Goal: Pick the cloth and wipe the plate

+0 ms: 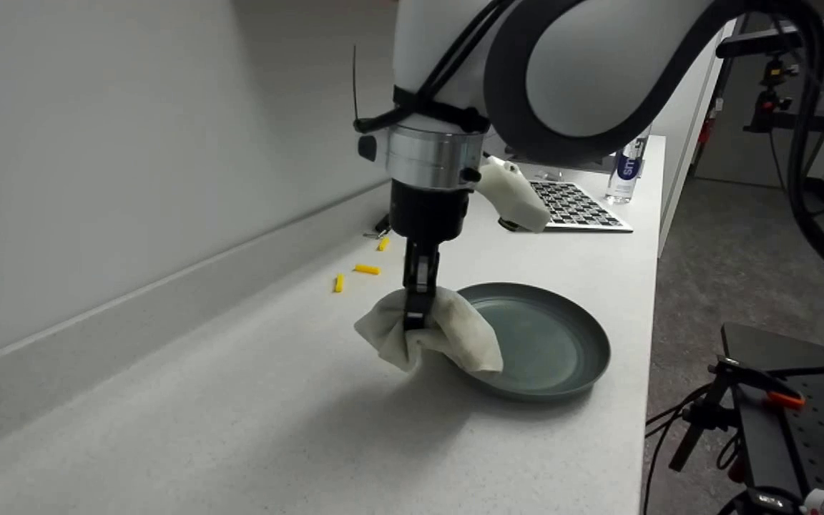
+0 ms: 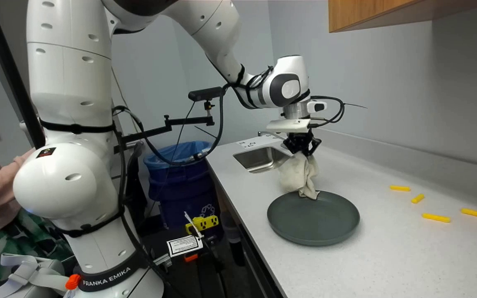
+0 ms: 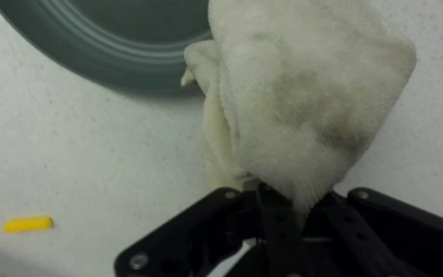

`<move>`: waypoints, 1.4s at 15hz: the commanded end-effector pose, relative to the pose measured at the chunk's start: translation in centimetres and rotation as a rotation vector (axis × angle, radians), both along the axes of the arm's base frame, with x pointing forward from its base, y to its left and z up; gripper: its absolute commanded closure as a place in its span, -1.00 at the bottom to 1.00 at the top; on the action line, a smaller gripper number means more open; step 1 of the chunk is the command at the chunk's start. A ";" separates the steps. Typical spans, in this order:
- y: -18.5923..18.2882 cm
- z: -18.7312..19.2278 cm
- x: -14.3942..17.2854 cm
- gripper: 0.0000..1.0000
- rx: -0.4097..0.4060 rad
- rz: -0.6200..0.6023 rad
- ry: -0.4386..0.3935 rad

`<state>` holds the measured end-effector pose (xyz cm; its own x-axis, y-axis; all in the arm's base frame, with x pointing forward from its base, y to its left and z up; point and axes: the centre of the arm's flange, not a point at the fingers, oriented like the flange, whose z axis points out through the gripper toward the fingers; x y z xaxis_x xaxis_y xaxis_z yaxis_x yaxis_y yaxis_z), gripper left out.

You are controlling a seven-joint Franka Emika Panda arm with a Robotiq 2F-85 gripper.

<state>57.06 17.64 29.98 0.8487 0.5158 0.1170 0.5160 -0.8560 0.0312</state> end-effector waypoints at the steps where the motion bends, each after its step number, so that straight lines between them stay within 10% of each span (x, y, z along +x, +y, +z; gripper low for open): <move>1: 4.3 3.9 0.3 0.96 0.039 0.135 -0.099; 6: 8.2 4.4 0.3 0.96 0.097 0.229 -0.105; 7: 8.4 4.0 0.3 0.32 0.106 0.234 -0.084; 16: 5.4 1.3 -1.6 -0.90 0.074 0.195 0.021; 21: 2.6 1.2 -5.0 -1.00 0.037 0.124 0.074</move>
